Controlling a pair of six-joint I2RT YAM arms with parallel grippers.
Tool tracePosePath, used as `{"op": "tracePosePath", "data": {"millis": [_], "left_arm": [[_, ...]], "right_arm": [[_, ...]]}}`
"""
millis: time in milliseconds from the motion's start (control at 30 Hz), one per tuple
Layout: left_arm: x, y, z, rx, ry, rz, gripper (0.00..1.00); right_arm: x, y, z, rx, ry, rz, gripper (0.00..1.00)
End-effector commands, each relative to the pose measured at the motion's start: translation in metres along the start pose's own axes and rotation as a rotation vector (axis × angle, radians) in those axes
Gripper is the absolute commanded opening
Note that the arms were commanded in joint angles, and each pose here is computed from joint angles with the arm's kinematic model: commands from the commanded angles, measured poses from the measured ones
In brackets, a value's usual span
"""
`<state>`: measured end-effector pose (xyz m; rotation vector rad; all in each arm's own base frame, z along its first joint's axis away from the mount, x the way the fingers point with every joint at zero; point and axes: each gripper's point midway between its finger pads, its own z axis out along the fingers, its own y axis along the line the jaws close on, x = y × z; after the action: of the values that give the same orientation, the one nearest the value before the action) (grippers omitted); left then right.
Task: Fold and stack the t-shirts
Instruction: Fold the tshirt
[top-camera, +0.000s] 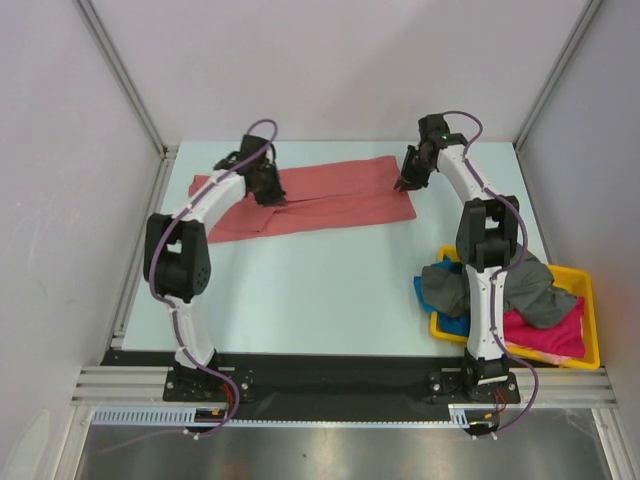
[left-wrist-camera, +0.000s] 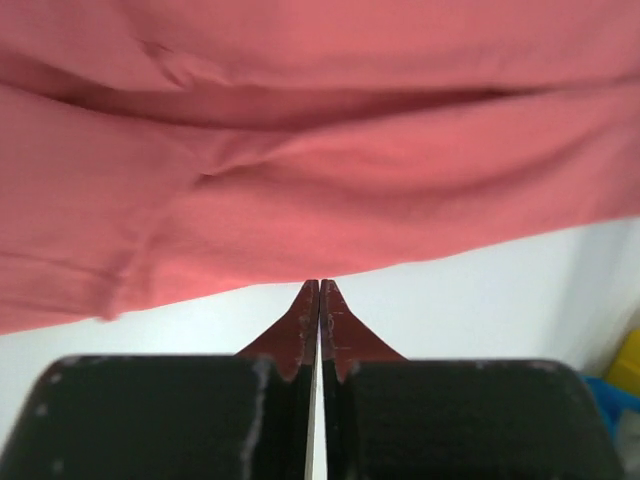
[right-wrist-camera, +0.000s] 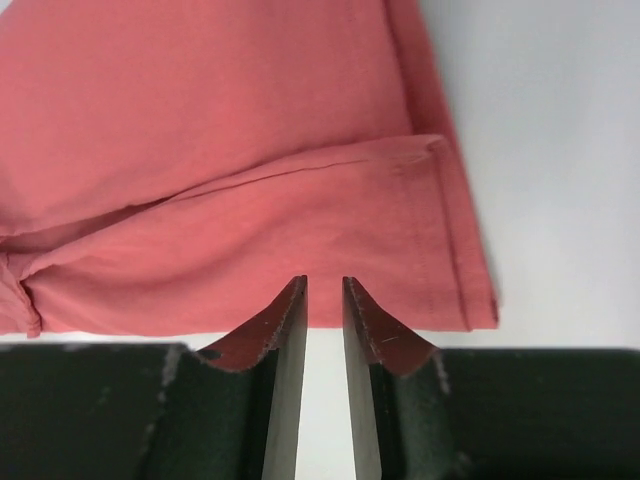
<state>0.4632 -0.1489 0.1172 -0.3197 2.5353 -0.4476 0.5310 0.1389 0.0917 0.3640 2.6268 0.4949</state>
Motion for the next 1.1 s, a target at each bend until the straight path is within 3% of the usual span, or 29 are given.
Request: {"op": "tracePosePath", "data": {"millis": [0, 67, 233, 633, 1067], "left_arm": [[0.013, -0.022, 0.02, -0.002, 0.006, 0.036, 0.0], [0.014, -0.009, 0.032, -0.132, -0.031, 0.056, 0.0], [0.021, -0.003, 0.057, -0.269, -0.065, 0.109, 0.0], [-0.002, -0.001, 0.081, -0.289, -0.096, 0.116, 0.0], [-0.035, 0.028, 0.105, -0.334, -0.106, 0.106, 0.01]], "right_arm": [[-0.01, -0.009, -0.001, -0.002, -0.014, 0.014, 0.25], [-0.009, -0.009, -0.001, 0.002, -0.012, 0.013, 0.25], [-0.003, -0.012, 0.001, 0.013, -0.002, 0.015, 0.25], [0.004, -0.022, 0.001, 0.041, 0.014, -0.004, 0.25], [0.004, -0.013, 0.006, 0.016, 0.018, 0.005, 0.28]]}}
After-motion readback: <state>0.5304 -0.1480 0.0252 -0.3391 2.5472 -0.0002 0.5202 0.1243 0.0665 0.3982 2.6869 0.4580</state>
